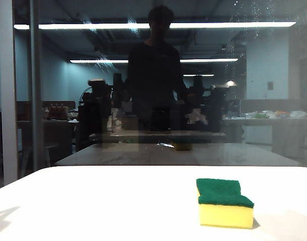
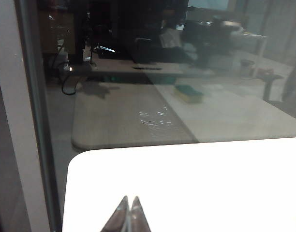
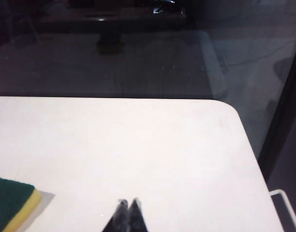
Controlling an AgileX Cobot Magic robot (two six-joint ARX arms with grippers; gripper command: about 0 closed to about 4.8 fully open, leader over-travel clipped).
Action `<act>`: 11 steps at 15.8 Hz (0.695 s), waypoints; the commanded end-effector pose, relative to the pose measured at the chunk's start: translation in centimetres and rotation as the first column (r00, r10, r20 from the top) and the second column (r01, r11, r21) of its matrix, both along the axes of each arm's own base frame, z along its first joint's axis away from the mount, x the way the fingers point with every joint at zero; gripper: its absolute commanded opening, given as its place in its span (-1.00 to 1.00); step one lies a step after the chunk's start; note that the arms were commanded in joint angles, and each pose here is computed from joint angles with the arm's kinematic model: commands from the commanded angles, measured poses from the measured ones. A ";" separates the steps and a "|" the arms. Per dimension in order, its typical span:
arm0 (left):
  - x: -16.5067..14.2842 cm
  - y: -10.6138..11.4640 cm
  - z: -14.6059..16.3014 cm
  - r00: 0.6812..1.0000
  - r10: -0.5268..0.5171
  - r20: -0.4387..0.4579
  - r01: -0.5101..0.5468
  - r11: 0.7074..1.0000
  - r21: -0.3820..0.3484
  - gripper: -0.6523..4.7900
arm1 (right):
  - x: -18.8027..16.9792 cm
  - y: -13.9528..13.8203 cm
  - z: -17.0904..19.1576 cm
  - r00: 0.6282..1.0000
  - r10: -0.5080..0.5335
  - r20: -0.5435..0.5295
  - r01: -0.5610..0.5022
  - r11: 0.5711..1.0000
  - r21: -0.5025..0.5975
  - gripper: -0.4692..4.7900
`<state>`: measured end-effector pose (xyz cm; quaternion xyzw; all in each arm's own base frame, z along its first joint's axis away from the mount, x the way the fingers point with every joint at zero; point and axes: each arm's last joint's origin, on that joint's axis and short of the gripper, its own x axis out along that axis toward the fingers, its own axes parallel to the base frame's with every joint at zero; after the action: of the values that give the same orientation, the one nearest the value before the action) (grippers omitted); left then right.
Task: Reach upward to find where there is water on the glass, pick up the sponge from the table, dry the water, and finally place the sponge back on the table.
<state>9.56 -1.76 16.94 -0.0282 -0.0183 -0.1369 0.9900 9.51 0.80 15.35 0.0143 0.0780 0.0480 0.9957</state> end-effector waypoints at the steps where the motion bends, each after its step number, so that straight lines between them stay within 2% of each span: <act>1: 0.0 0.0 0.1 1.000 -0.004 0.008 0.004 1.000 0.003 -0.78 | 0.0 0.0 0.3 1.000 0.003 0.026 -0.002 0.999 -0.033 -0.84; 11: 0.0 0.0 0.1 1.000 -0.004 0.008 0.004 1.000 0.003 -0.78 | 0.0 0.0 0.0 1.000 0.003 -0.002 -0.003 0.999 -0.034 -0.84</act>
<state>9.55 -1.76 16.95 -0.0282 -0.0189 -0.1369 0.9900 9.50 0.80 15.26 -0.0012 0.0817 0.0491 0.9954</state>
